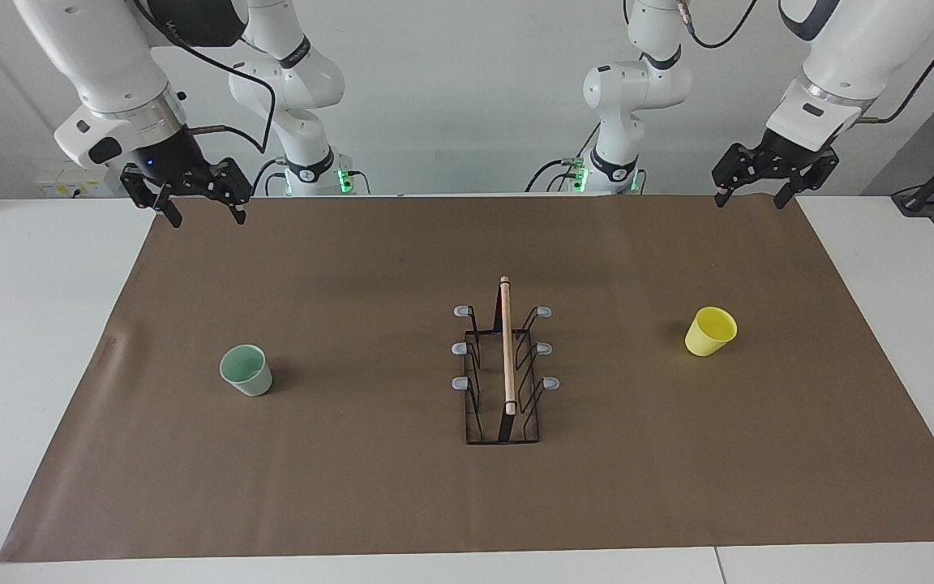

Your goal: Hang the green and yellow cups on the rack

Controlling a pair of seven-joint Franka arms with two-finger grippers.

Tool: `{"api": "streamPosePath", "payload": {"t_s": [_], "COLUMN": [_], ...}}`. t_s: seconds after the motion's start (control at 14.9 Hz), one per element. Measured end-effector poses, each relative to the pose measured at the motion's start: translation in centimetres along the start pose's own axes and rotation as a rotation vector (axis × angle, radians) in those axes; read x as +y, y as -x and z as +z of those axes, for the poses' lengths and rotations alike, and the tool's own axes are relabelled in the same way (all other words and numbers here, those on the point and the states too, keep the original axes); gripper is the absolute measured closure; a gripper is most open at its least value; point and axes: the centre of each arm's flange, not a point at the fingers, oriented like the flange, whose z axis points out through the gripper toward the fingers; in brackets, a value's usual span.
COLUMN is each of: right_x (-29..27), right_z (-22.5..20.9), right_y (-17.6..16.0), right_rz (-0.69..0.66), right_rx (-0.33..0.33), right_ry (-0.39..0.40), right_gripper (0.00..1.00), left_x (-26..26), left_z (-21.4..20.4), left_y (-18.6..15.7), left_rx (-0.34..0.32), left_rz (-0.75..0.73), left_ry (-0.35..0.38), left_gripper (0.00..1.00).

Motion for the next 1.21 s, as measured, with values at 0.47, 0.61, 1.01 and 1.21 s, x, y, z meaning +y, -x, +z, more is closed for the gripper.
{"api": "streamPosePath", "payload": {"t_s": [0.47, 0.61, 1.01, 1.21], "right_x": [0.0, 0.4, 0.5, -3.2], "right_z": [-0.8, -0.7, 2.1, 5.7], "right_y": [1.4, 1.4, 0.7, -0.5], "right_rz": [-0.152, -0.276, -0.619, -0.797], "right_rx": [-0.035, -0.043, -0.094, -0.142], "right_ry": [0.000, 0.028, 0.175, 0.331], "right_gripper": [0.00, 0.00, 0.00, 0.00], "left_x": [0.0, 0.0, 0.0, 0.0], "left_z": [0.0, 0.0, 0.0, 0.0], "left_y": [0.0, 0.0, 0.0, 0.0], "left_rx": [0.000, 0.000, 0.000, 0.000], "left_rz": [0.000, 0.000, 0.000, 0.000], "left_ry": [0.000, 0.000, 0.000, 0.000], "left_gripper": [0.00, 0.00, 0.00, 0.00]}}
